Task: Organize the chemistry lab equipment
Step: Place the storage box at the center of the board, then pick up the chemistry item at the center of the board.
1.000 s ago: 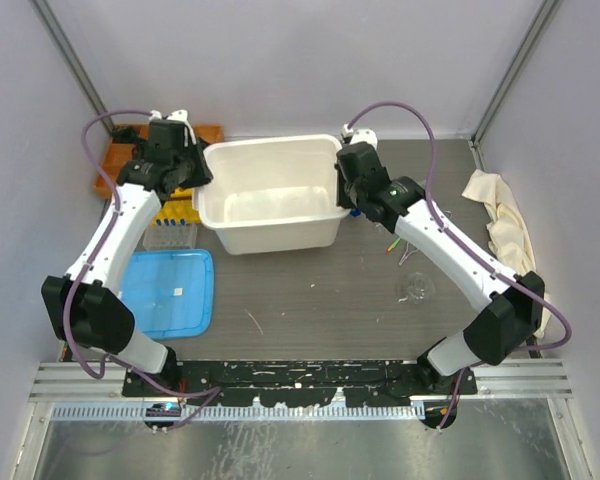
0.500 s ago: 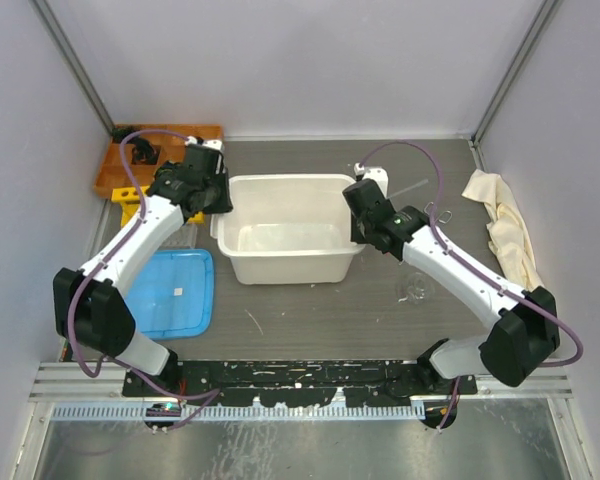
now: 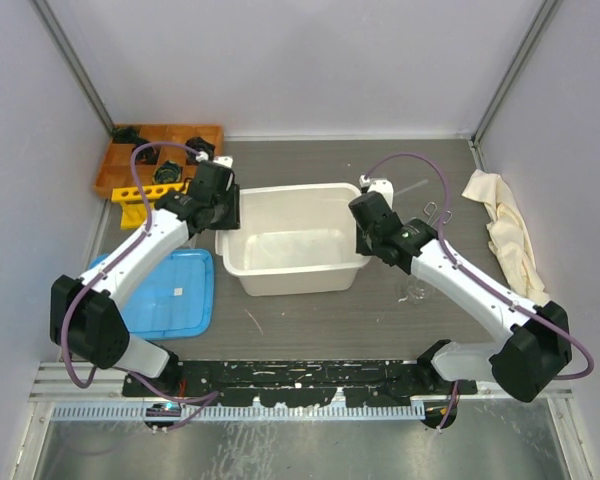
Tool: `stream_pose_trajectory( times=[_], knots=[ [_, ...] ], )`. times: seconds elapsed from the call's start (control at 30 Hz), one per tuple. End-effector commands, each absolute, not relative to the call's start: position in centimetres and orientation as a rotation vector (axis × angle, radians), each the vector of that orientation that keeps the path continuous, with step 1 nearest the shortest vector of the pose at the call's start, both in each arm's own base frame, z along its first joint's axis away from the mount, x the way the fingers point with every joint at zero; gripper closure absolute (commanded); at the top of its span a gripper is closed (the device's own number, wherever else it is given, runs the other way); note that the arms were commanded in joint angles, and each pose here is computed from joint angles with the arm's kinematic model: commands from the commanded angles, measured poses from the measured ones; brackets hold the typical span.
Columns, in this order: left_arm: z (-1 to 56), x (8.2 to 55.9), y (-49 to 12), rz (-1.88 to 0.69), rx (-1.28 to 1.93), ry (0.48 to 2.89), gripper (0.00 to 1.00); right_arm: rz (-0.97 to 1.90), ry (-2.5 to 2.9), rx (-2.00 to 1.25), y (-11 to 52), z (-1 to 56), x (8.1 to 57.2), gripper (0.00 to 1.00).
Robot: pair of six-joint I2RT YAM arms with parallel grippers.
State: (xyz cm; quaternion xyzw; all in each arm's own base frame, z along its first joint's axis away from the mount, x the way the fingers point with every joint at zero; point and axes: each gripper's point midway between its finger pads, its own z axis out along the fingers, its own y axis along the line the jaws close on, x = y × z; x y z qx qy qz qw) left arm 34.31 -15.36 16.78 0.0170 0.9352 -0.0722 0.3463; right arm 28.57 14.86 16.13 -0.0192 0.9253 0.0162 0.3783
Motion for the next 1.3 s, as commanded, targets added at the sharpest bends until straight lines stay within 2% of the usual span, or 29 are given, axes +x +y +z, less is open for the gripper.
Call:
stream_pose_trajectory(
  times=[0.0, 0.23, 0.37, 0.63, 0.83, 1.0, 1.13, 1.27],
  knots=[
    [20.7, 35.1, -17.3, -0.310, 0.042, 2.291, 0.60, 0.164, 2.323, -0.106, 16.7, 18.0, 27.8, 0.84],
    [22.5, 35.9, -17.1, -0.281, 0.047, 2.252, 0.54, 0.187, 2.271, -0.086, 15.9, 20.2, 27.0, 0.62],
    [23.5, 36.1, -16.5, -0.252, 0.028, 2.221, 0.51, 0.193, 2.251, -0.082, 15.6, 21.0, 26.7, 0.57],
    [27.2, 34.5, -15.3, -0.278, -0.013, 2.130, 0.50, 0.232, 2.211, -0.033, 14.8, 22.8, 25.7, 0.56],
    [30.8, 30.5, -16.9, -0.547, 0.010, 1.991, 0.50, 0.231, 2.088, 0.041, 13.1, 26.7, 25.5, 0.55],
    [33.0, 27.9, -16.7, -0.635, 0.016, 1.921, 0.50, 0.229, 1.978, 0.111, 11.5, 30.5, 25.4, 0.54],
    [34.0, 27.1, -17.1, -0.699, 0.023, 1.883, 0.51, 0.220, 1.911, 0.135, 10.9, 32.7, 25.8, 0.49],
    [33.1, 28.2, -17.4, -0.678, 0.015, 1.898, 0.49, 0.162, 1.943, 0.100, 11.9, 31.8, 27.6, 0.48]
  ],
)
